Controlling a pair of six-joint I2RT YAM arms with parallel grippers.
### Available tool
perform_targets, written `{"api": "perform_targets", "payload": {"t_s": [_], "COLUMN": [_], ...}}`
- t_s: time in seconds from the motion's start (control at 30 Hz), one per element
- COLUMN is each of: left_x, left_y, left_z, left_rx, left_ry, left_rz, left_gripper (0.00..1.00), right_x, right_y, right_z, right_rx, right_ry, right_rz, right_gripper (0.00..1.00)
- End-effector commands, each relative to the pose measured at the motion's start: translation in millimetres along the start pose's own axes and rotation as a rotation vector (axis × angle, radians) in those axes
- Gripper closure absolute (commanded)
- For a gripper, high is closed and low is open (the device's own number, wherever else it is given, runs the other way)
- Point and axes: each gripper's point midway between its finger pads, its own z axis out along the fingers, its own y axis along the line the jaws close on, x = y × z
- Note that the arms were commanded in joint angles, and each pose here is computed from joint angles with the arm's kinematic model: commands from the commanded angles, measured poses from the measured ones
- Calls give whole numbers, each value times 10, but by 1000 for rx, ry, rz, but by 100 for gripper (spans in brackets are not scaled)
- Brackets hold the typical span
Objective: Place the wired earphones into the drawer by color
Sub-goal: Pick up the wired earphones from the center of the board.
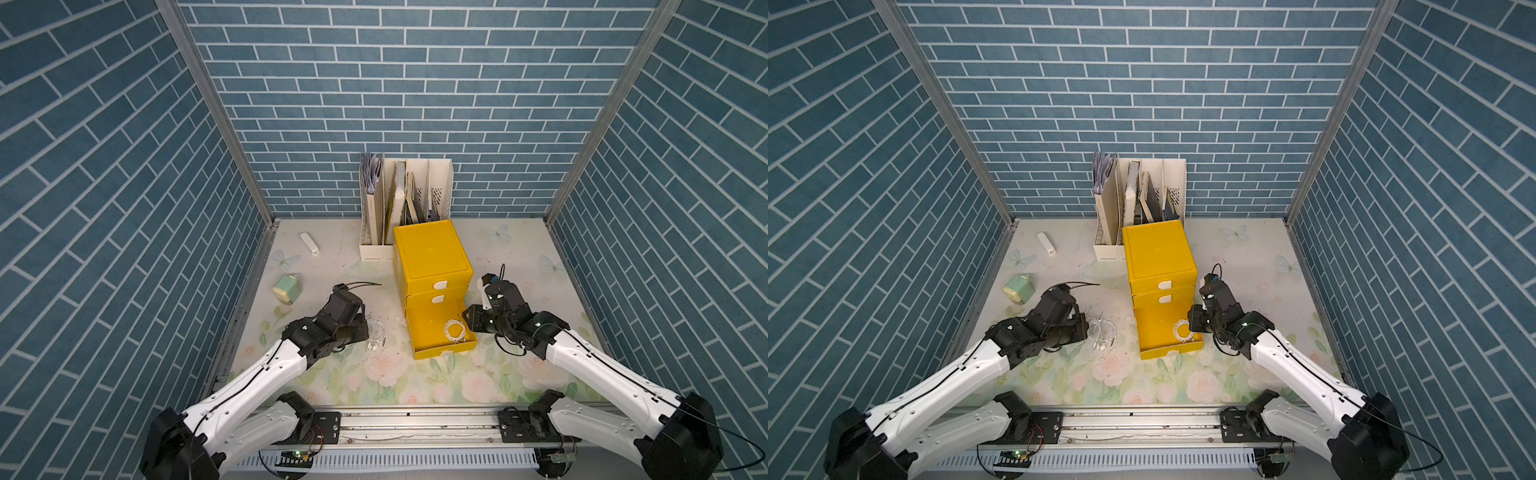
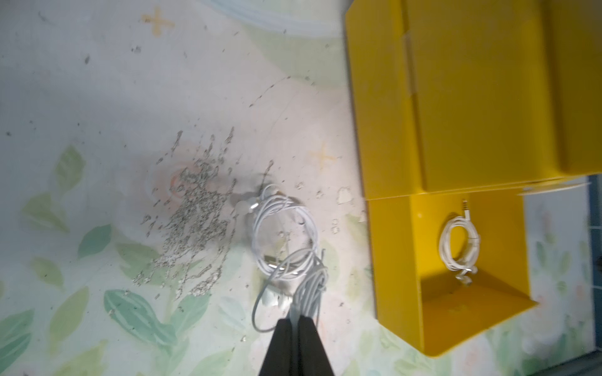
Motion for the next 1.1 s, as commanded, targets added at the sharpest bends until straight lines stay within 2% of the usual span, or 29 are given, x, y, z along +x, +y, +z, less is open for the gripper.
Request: {"api": "perform_targets", "payload": {"t_s": [0.0, 0.23, 0.53, 0.87, 1.07], "left_x": [-61, -155, -90, -67, 38], "left_y": [-219, -920, -1582, -1710, -1724], "left_z": [-219, -550, -645, -301, 27], "left_rx": [71, 255, 346, 301, 264], "left_ry": [6, -18, -14, -30, -2], "left_rz": [12, 43, 107, 124, 159], "left_gripper": [90, 90, 90, 89, 88], "right_x": [-128, -194, -218, -143, -115], "right_y": [31, 26, -37, -178, -245], "right_z": [-154, -289, -370, -391, -404], "right_rx": [5, 5, 20, 46, 53], "right_ry": [-39, -74, -85, -72, -72], "right_rz": [23, 24, 29, 25, 33], "right_gripper": [70, 68, 68, 67, 67]}}
